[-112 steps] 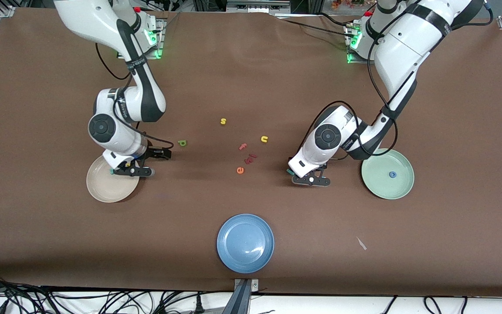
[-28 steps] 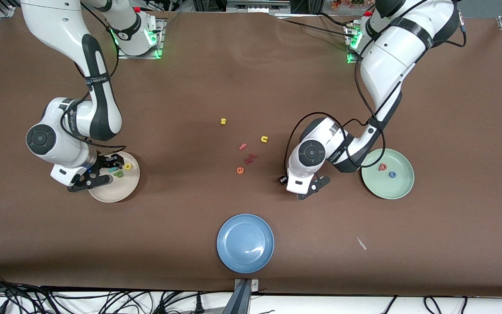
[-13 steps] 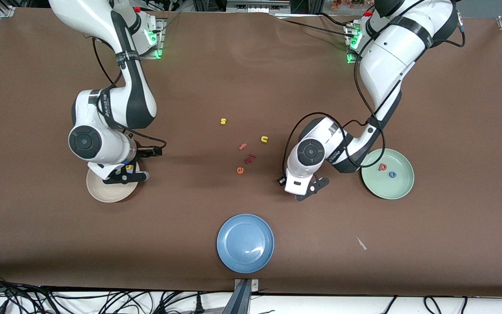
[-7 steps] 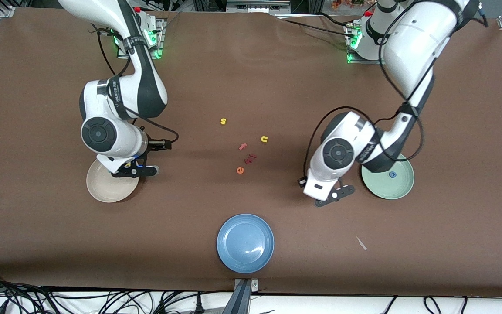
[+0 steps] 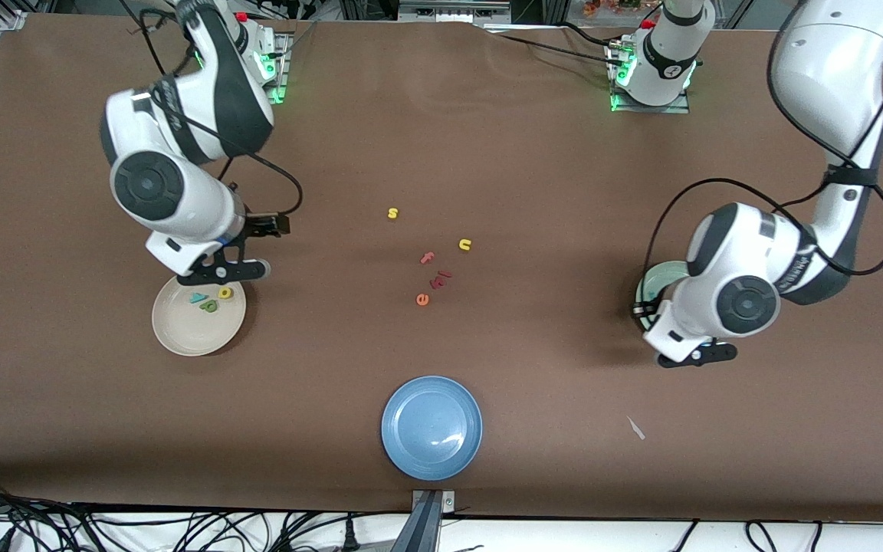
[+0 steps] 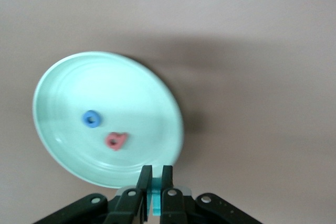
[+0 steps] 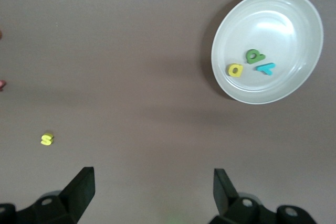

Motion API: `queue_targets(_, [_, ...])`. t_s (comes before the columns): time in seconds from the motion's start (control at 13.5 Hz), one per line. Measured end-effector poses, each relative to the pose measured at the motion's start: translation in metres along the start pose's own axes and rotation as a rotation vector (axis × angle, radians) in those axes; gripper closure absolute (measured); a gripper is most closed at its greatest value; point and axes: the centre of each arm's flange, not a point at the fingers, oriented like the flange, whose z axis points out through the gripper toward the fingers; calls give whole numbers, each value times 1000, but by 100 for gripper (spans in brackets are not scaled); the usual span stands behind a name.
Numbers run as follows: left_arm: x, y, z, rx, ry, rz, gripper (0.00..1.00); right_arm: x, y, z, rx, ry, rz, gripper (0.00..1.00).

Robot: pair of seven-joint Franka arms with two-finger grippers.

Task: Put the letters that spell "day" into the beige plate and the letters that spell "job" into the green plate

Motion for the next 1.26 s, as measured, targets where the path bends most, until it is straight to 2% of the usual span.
queue_targets(0.22, [2,-33,36,-22,-22,48,93,-22,35,-35,32,32,30,0])
queue_targets(0.45, [-1,-42,63,-39,-20,54,93,-47,76,-67,11,40,2,0])
queue_targets(0.67, [-5,-39,67,-39,-23,61,92,-67,108,-86,2,36,-30,0])
queue_targets(0.74, [-5,-38,66,-48,-23,58,85,-73,115,-92,0,40,-19,0])
queue_targets(0.97, [-3,-38,55,-76,-1,45,55,-85,150,-107,8,62,40,0])
queue_targets(1.26, [13,-45,-23,-105,147,21,11,-95,194,-119,25,90,112,0])
